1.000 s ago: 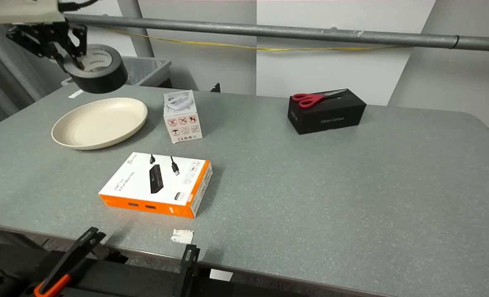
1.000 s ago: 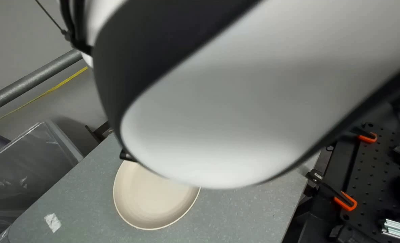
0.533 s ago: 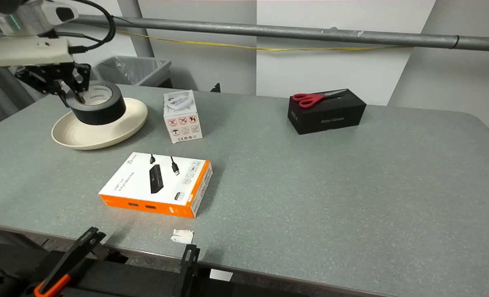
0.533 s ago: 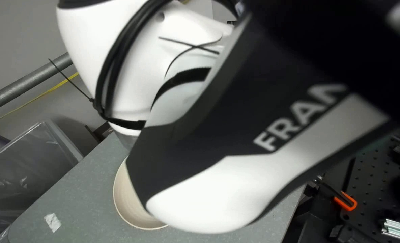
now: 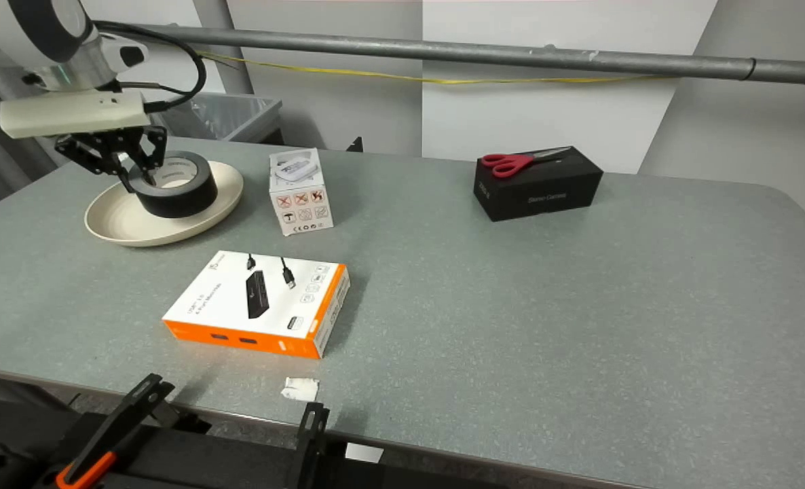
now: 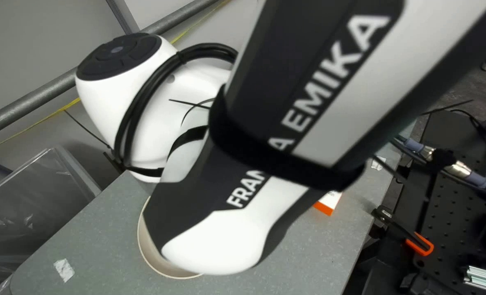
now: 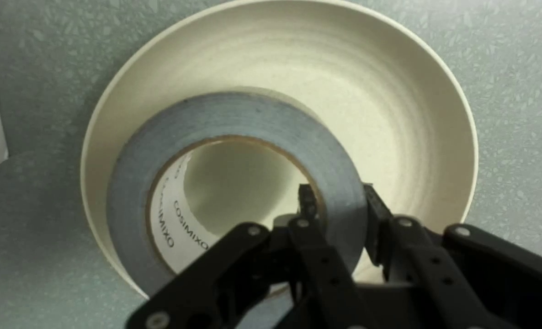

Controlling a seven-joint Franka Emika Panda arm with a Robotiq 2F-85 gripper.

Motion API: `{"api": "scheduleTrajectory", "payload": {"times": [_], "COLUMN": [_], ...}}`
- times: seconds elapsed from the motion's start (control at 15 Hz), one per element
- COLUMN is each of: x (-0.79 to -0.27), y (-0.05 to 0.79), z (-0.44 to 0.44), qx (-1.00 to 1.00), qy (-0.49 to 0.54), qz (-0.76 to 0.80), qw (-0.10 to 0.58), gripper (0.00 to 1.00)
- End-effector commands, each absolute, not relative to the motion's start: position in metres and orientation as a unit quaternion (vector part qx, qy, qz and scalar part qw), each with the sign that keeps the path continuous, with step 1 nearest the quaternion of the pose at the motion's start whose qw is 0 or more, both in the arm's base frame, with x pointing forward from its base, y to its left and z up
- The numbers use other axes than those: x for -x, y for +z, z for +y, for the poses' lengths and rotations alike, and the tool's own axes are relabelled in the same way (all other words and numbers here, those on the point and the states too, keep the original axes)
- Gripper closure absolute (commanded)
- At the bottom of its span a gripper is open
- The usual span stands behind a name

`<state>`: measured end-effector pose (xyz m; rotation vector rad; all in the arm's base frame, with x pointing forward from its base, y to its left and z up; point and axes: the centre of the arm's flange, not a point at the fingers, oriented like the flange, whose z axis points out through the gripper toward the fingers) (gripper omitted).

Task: Put the black masking tape on the plate

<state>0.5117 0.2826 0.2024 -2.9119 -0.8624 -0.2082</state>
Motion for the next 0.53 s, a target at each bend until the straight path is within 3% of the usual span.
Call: {"api": "scheduleTrajectory", "payload": {"times": [0.0,0.4,0.47], "x": [-0.536,-0.551,-0.552], "y": [0.195,0.183,0.183], "z": [0.3,0.302,0.302], "qx": [0.946,0.942,0.941], "qy": [-0.079,-0.077,-0.077], "qz": [-0.312,-0.322,-0.324], "qw": [0.049,0.059,0.061], "gripper": [0.93,0.93,0.49]}}
